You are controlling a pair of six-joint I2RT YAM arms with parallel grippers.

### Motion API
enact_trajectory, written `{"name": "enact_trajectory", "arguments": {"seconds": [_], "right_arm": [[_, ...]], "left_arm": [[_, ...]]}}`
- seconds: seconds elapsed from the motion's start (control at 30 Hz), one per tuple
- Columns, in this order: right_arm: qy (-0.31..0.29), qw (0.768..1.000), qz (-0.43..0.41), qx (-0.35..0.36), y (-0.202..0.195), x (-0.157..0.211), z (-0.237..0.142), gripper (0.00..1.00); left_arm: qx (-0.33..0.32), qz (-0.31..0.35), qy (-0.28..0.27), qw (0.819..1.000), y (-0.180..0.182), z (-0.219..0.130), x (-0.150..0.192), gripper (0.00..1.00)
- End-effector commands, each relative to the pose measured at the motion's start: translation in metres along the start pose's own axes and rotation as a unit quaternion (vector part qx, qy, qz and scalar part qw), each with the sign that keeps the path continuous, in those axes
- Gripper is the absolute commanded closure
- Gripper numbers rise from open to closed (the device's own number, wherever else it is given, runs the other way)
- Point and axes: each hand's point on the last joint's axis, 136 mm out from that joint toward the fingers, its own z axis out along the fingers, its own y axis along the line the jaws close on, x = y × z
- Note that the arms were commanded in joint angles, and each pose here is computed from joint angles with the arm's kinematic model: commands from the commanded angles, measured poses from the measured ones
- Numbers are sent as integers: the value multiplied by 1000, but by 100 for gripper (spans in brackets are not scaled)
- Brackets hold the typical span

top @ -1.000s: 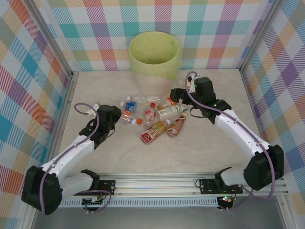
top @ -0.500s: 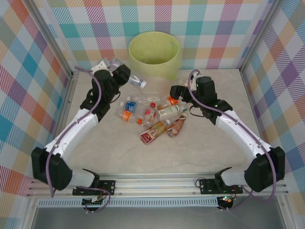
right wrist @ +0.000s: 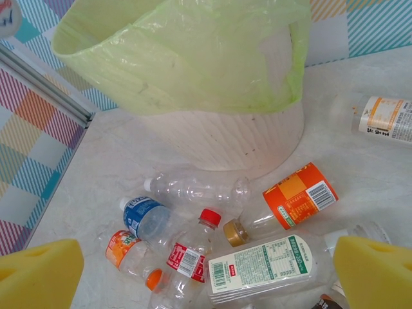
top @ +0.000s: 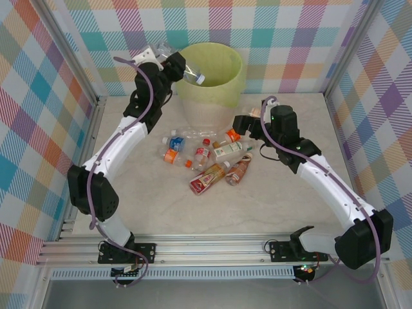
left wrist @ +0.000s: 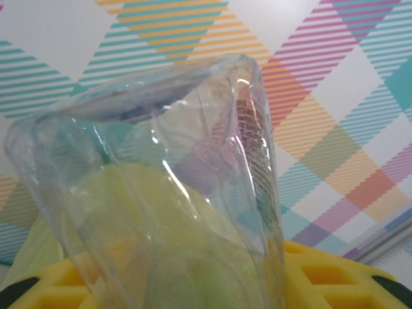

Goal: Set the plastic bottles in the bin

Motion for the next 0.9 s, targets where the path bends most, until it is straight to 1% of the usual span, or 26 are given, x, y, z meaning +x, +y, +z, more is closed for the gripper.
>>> {"name": "enact_trajectory", "arguments": {"seconds": [0.0, 0.1, 0.2, 0.4, 0.63, 0.87], "right_arm": [[-14, 1000, 9, -8, 2, -5, -3, 0], [-15, 1000, 11, -8, 2, -5, -4, 0], [-17, 1000, 9, -7, 2, -6, -6, 0], [-17, 1000, 6, -2, 0, -5, -8, 0], [-16, 1000, 3, 1, -2, -3, -8, 0], [-14, 1000, 0, 3, -3, -2, -8, 0]], "left_arm": [[-16, 7, -49, 999, 8, 18, -14, 52], [-38, 11, -57, 998, 19, 28, -10, 52], [-54, 18, -53, 997, 27, 38, -5, 51], [-72, 34, -4, 997, 37, 59, 21, 49], [-114, 48, 31, 992, 51, 66, 34, 32], [-123, 53, 47, 990, 50, 66, 34, 16]]}}
